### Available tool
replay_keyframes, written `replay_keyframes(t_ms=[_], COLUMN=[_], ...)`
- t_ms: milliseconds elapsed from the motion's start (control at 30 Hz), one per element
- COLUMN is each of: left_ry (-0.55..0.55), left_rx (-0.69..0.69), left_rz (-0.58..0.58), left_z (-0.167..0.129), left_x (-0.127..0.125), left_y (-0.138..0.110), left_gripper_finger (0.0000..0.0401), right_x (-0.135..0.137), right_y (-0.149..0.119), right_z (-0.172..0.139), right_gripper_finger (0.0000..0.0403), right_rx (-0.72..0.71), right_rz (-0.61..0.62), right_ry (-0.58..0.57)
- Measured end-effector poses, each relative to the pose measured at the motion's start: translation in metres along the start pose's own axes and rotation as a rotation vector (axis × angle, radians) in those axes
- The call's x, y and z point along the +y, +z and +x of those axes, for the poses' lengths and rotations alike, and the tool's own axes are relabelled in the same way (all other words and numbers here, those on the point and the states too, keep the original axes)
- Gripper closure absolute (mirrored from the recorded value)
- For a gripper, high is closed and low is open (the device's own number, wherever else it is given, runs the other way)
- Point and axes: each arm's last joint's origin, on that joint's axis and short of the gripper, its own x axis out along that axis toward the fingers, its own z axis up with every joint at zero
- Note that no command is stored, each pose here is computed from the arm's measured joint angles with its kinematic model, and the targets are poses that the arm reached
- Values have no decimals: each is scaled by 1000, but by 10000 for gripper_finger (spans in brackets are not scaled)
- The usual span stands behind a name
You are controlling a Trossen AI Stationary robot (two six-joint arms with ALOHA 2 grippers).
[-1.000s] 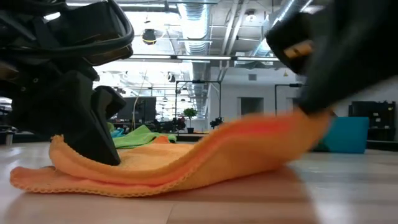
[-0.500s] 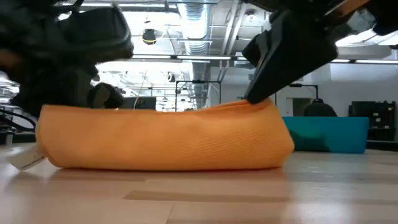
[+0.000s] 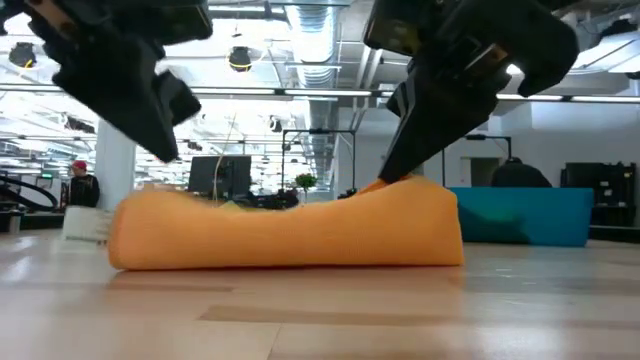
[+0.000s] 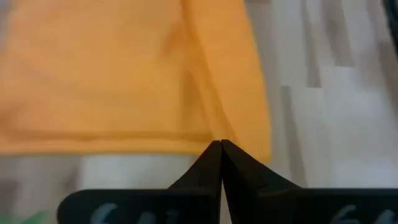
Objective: Fold microfiber towels
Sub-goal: Fold the orange microfiber cloth
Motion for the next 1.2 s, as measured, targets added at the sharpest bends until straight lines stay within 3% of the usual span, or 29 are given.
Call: replay_keyframes(t_ms=[267,633,900,1067,1200], left_ry=[101,127,176,173,126], left_rx=[-80,-56,-65,-167,-247], left_rz=[4,25,71,135,105], left_z=[-26,-25,-20,-9,7], left_x=[10,17,25,34,51], left_y=[7,7,11,16,15], left_gripper_finger=[401,401,401,401,401], right_x=[-12,-20,-32,-31,-31], right_y=[-2,-1,-8,-9,-11], right_z=[2,-4,0,1,2], right_gripper_finger=[395,393,386,391,387], right_rx=[34,35,87,85,88], right_rz=[29,75,148,146,165], right_ry=[-68,-153,-187,-178,-184])
